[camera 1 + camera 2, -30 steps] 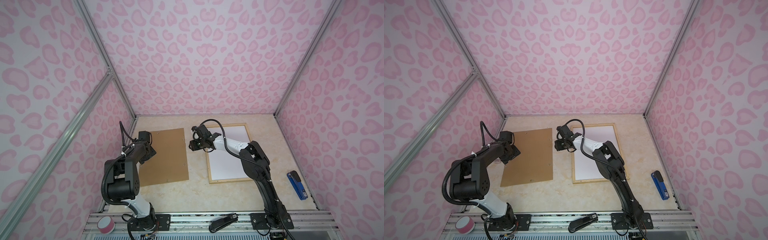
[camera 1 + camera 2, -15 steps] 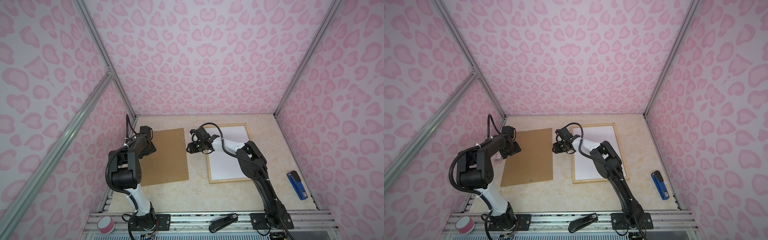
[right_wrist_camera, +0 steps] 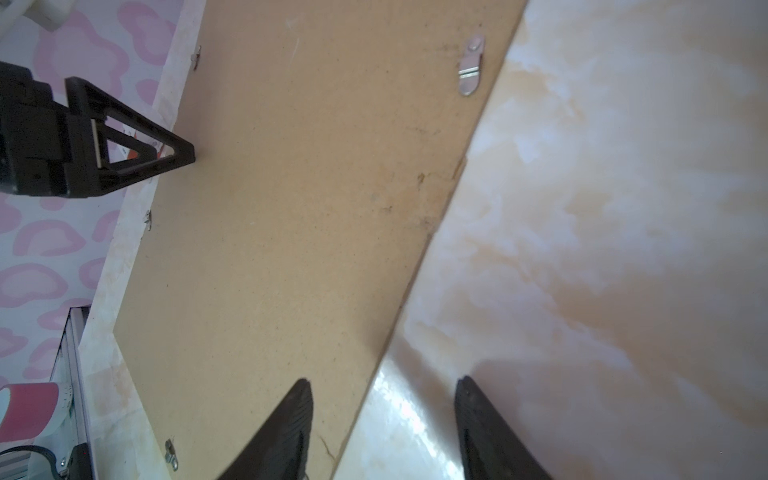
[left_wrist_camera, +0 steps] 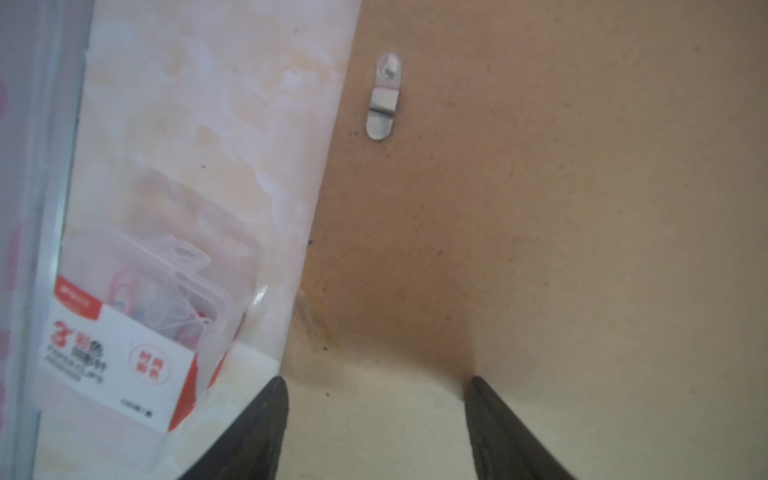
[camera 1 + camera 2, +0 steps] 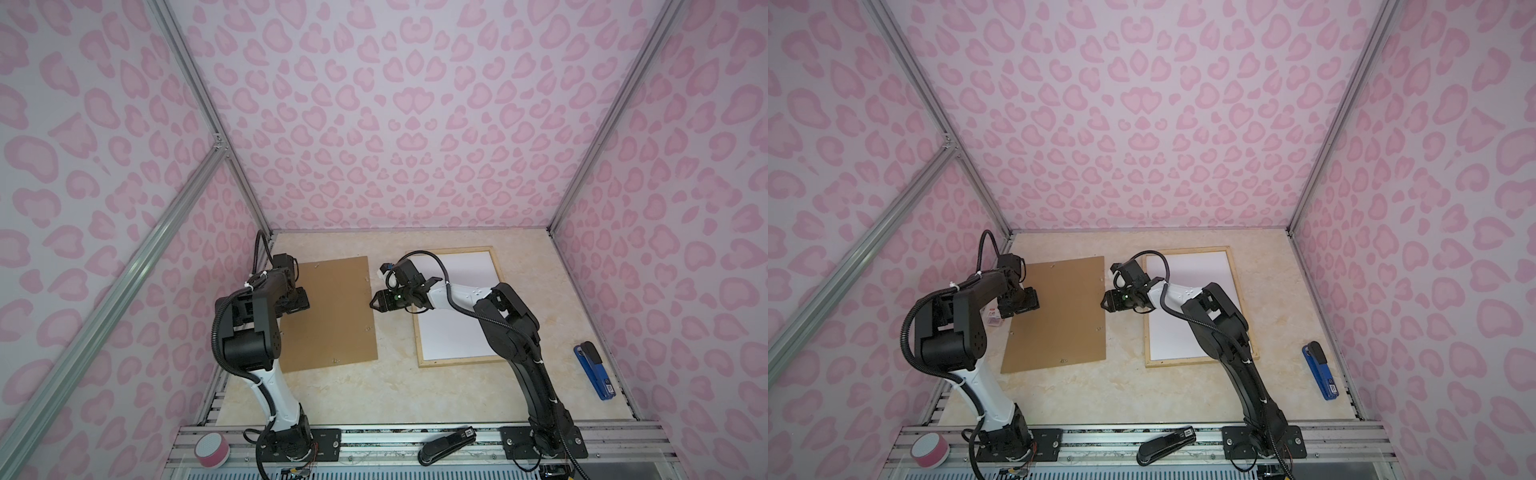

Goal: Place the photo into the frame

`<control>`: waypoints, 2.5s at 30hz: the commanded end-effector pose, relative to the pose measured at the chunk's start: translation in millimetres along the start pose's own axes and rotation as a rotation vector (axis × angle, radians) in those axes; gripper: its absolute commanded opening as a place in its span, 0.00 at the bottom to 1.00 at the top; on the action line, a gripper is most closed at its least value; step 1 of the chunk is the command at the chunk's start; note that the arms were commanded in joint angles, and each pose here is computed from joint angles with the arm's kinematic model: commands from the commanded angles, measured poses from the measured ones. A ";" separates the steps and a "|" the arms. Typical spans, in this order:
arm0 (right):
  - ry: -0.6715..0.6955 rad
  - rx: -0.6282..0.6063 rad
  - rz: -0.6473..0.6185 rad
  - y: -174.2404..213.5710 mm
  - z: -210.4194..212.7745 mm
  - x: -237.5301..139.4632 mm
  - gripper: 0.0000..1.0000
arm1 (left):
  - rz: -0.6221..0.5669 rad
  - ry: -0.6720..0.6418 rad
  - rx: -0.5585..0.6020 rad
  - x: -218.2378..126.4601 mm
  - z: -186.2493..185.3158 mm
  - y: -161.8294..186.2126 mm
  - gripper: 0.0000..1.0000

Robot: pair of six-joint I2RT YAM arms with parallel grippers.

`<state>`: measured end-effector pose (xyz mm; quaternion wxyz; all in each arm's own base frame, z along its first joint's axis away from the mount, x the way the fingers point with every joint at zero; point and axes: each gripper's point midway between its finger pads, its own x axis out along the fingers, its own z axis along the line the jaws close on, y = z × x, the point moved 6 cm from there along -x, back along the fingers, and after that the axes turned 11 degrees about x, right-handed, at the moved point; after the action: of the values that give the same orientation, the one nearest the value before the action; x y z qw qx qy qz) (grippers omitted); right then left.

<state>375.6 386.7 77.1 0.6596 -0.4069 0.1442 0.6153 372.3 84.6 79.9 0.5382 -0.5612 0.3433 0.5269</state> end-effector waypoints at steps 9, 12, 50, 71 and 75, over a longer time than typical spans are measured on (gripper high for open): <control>0.028 0.021 0.050 12.8 -4.5 4.0 0.59 | 0.019 -0.001 0.015 5.8 8.9 -4.7 0.69; 0.031 0.018 0.054 13.7 -4.3 4.0 0.60 | 0.028 -0.033 0.012 5.3 12.5 -3.0 0.69; 0.102 0.023 0.046 6.3 -17.7 -23.0 0.62 | 0.041 0.040 0.034 -3.3 -35.1 14.2 0.69; 0.301 0.073 0.063 -3.7 -80.8 -60.1 0.60 | 0.010 0.278 0.087 -8.4 -109.3 27.9 0.64; 0.274 0.059 0.058 -4.7 -69.7 -63.3 0.60 | 0.001 0.299 0.103 -10.4 -126.4 29.8 0.65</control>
<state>396.8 296.3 81.6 0.6426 -0.4561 0.2485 0.5633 378.6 -22.0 75.4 0.5572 -0.5853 0.3973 0.4349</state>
